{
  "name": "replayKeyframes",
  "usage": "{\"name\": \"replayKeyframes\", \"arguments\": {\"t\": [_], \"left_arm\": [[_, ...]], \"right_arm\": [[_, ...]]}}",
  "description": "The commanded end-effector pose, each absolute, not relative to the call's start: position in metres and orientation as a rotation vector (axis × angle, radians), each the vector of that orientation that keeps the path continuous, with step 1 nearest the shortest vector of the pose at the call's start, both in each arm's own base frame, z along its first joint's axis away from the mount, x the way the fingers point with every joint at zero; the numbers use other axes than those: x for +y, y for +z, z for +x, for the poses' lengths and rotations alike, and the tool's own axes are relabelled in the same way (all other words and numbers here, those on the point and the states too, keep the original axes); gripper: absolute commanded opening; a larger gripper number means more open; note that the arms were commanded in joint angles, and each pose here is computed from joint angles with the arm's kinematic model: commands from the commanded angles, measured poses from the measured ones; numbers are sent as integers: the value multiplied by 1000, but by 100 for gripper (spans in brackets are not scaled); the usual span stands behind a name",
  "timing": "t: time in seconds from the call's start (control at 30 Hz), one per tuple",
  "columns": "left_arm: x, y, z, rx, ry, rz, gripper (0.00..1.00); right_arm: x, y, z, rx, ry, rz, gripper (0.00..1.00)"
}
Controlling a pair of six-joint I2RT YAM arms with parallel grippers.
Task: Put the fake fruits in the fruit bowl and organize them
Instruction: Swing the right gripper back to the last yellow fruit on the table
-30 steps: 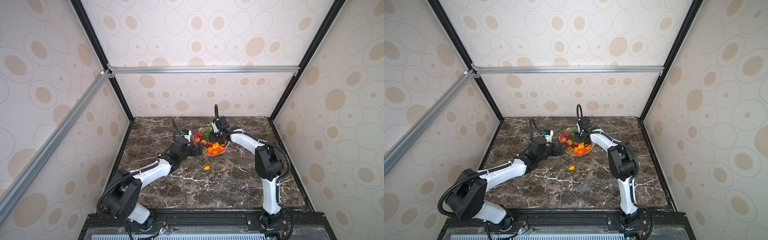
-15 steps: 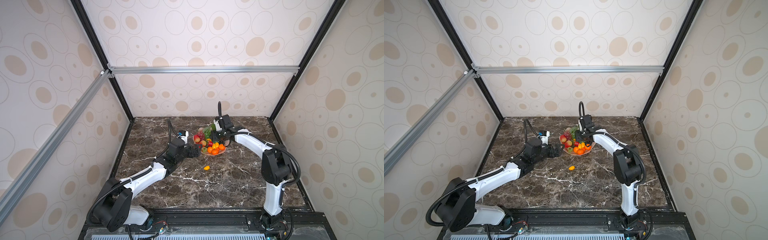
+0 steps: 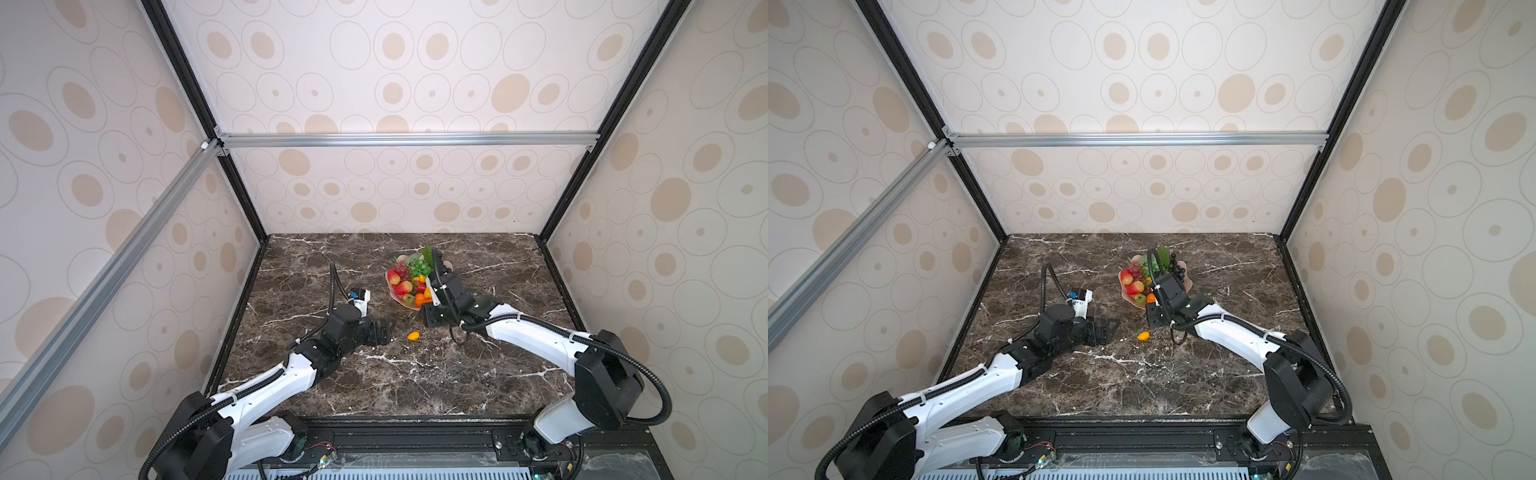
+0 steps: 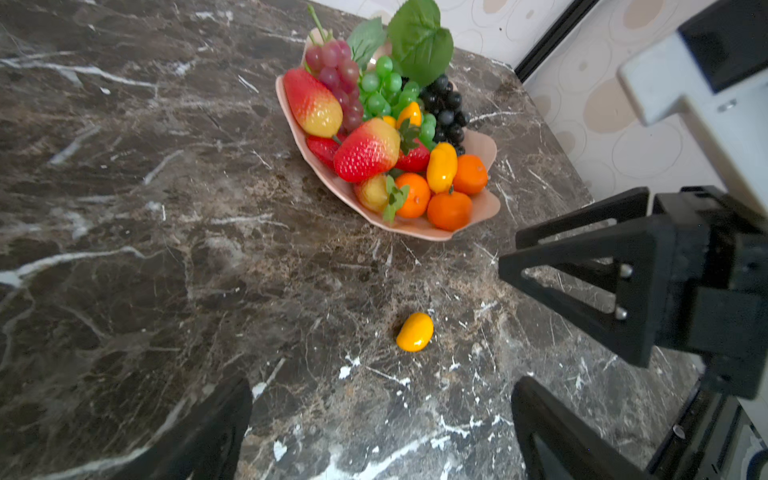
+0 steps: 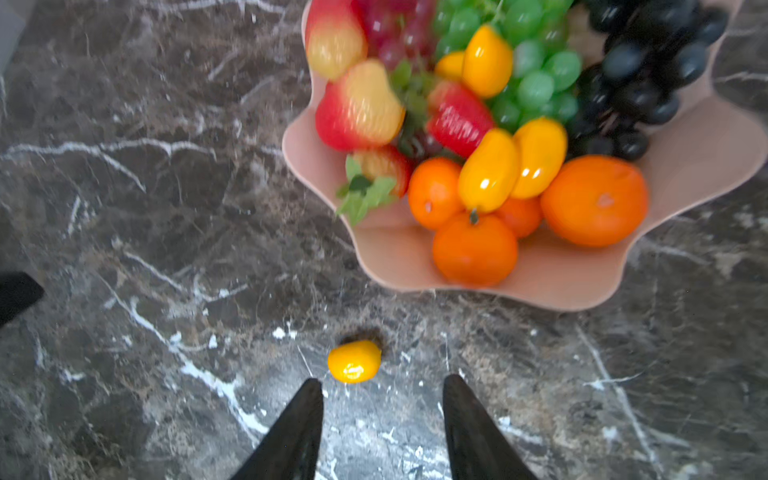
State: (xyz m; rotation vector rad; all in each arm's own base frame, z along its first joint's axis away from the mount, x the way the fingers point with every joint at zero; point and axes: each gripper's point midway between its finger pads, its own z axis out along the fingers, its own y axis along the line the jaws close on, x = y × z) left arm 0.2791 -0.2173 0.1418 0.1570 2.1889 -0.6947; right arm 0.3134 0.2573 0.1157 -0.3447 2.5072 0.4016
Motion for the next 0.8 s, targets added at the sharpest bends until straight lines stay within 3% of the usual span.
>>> {"name": "replayKeyframes", "arguments": {"t": [0.0, 0.43, 0.77], "left_arm": [[-219, 142, 271, 2182, -720, 142, 98], [-212, 128, 252, 2187, -792, 109, 98], [-212, 128, 252, 2185, -796, 104, 98]], "right_arm": [[274, 107, 301, 2501, 471, -444, 49], [307, 69, 296, 2447, 591, -1040, 52], [305, 49, 304, 2439, 524, -1250, 52]]}}
